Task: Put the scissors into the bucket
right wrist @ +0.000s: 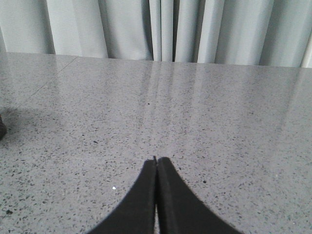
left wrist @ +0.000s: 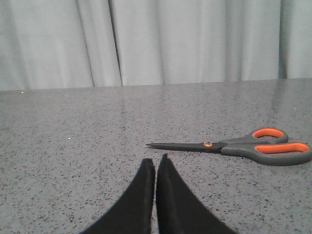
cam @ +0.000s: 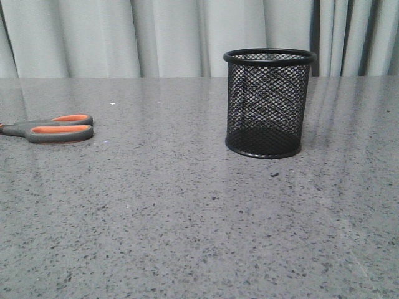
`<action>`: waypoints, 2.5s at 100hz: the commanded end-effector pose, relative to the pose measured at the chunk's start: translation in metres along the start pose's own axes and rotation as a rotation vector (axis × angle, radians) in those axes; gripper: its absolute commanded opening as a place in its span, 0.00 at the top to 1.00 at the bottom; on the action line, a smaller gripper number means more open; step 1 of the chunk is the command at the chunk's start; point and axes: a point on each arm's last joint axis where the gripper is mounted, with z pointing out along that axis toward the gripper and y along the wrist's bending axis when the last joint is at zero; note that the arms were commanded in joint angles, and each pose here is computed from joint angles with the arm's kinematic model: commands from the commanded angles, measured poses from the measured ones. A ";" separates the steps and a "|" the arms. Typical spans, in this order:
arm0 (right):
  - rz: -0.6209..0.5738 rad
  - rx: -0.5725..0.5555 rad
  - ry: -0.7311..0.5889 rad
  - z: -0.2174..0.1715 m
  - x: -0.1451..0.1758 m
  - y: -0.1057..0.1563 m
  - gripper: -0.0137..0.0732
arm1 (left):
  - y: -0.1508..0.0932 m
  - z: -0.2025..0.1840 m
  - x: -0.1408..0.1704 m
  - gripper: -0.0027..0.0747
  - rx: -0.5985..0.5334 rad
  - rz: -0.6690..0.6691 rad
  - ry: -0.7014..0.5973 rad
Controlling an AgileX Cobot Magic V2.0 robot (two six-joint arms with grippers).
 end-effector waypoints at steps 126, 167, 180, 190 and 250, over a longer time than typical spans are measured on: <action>-0.010 0.009 -0.075 0.000 0.000 0.000 0.91 | 0.000 -0.001 -0.002 0.99 -0.003 -0.005 -0.079; 0.120 0.002 -0.127 -0.001 -0.005 0.000 0.91 | 0.000 -0.001 -0.002 0.99 0.003 -0.105 -0.079; 0.194 -0.002 -0.139 -0.001 -0.006 0.000 0.91 | 0.000 -0.001 -0.002 0.99 0.008 -0.183 -0.079; 0.273 -0.003 -0.160 -0.001 -0.008 -0.001 0.91 | 0.000 -0.001 -0.002 0.99 0.014 -0.293 -0.079; 0.504 -0.101 -0.046 -0.004 -0.050 0.004 0.91 | -0.010 -0.009 -0.056 0.99 0.126 -0.440 -0.032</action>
